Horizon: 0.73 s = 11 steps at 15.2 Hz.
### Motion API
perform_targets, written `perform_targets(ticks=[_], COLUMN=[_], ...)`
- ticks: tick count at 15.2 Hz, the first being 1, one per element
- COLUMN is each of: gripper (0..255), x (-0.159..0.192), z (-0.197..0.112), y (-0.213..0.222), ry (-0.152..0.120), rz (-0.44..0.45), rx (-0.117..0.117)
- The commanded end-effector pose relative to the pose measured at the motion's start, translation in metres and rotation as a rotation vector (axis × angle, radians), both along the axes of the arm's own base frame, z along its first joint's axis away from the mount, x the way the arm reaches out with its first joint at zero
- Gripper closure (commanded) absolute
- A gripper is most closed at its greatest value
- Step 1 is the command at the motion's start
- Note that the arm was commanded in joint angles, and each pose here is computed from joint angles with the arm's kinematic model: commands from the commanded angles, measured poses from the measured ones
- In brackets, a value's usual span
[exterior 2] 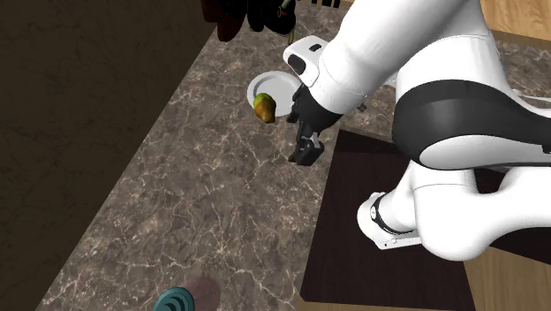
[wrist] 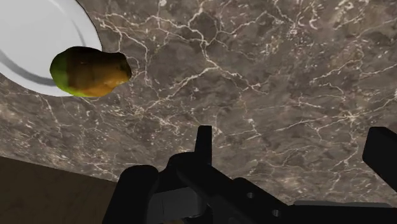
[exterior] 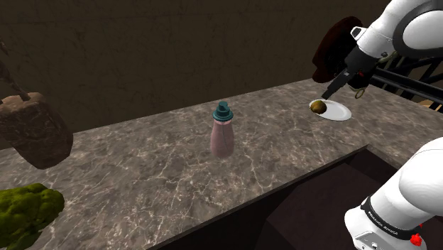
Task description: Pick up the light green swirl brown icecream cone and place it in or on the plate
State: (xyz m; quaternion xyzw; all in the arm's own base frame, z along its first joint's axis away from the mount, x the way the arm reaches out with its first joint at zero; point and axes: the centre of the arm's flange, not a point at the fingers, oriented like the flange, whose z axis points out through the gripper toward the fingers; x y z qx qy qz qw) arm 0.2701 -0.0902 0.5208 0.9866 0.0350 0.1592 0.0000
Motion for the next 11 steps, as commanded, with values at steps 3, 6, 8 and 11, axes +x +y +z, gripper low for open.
perform_targets(ticks=[3,6,8,11], gripper=[0,0,0,0], x=[-0.007,-0.012,-0.014,-0.016], z=[-0.036,-0.063,-0.081,-0.108], y=[-0.036,-0.064,-0.083,-0.112], ry=[-0.108,-0.186,-0.238,-0.316], rz=[-0.044,-0.077,-0.099,-0.132], rx=[-0.019,-0.031,-0.039,-0.051])
